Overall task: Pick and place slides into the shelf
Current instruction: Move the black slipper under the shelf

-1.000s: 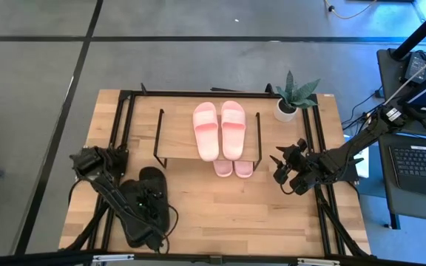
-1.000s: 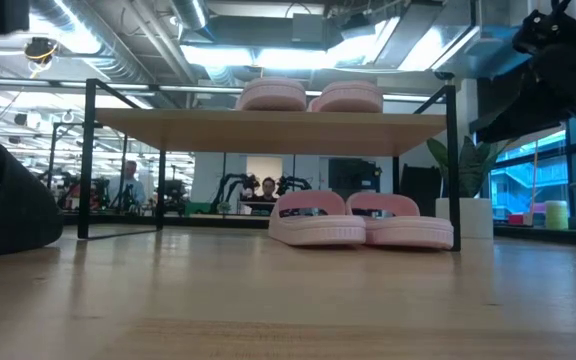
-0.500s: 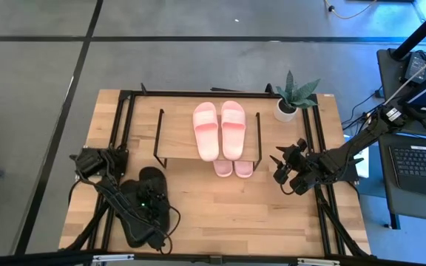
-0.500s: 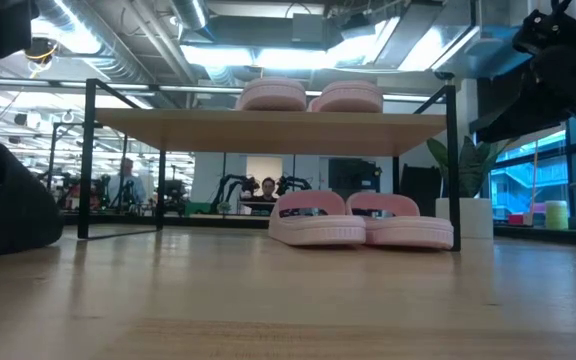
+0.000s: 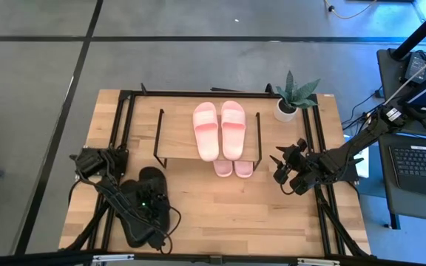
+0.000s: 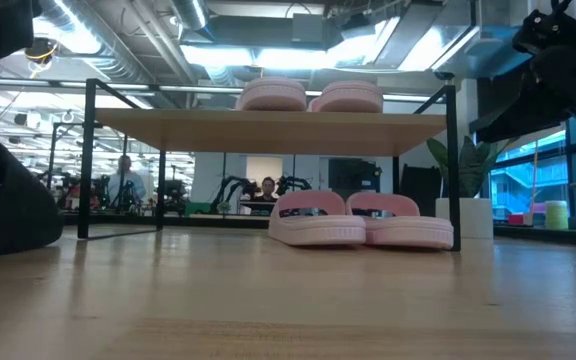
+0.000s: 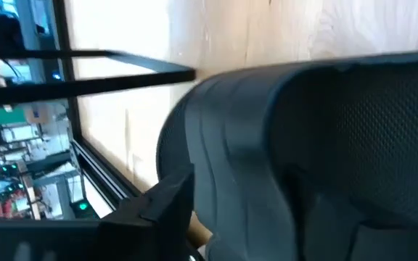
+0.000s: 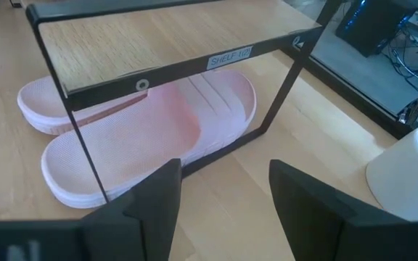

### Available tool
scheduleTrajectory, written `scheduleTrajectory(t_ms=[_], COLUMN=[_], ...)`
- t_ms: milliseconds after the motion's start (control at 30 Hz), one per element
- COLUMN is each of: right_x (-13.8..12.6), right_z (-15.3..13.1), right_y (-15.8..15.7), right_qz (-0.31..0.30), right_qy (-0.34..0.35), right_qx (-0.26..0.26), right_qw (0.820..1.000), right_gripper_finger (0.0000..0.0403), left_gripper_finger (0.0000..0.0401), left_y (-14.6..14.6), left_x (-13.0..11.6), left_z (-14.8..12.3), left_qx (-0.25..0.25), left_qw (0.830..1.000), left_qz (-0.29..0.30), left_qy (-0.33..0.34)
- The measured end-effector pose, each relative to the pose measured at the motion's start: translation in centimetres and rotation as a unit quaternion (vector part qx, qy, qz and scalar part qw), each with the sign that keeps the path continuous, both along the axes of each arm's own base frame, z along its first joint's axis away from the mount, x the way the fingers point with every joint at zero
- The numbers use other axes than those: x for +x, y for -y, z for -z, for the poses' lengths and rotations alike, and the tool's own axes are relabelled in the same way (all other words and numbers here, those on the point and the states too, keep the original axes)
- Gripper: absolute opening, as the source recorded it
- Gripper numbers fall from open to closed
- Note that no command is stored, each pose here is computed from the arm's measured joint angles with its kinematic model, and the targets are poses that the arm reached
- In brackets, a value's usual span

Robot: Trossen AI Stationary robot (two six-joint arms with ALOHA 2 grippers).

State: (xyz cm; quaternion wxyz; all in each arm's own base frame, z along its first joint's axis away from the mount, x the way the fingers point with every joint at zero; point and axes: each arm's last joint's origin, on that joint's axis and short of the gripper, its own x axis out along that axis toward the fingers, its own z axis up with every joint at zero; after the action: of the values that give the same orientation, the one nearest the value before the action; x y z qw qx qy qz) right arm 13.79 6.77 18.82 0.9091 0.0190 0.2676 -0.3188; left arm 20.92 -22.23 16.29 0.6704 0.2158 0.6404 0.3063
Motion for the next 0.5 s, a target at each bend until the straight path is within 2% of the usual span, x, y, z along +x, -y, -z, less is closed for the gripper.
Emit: scheduleTrajectory(t_ms=[333, 400, 500], right_x=[0.00, 0.00, 0.00], right_z=[0.00, 0.00, 0.00], right_y=[0.00, 0.00, 0.00], right_qz=[0.000, 0.000, 0.000], right_qy=[0.000, 0.000, 0.000], right_qx=[0.000, 0.000, 0.000], right_qw=[1.000, 1.000, 1.000], right_gripper_finger=[0.0210, 0.0210, 0.0210], left_gripper_finger=[0.0029, 0.0012, 0.0012], left_y=[0.03, 0.01, 0.02], left_x=[0.01, 0.01, 0.02], left_z=[0.07, 0.06, -0.08], left_qx=[-0.012, -0.010, -0.008], left_qw=[1.000, 1.000, 1.000], left_qz=[-0.013, -0.019, -0.025], left_qy=[-0.006, -0.001, 0.003])
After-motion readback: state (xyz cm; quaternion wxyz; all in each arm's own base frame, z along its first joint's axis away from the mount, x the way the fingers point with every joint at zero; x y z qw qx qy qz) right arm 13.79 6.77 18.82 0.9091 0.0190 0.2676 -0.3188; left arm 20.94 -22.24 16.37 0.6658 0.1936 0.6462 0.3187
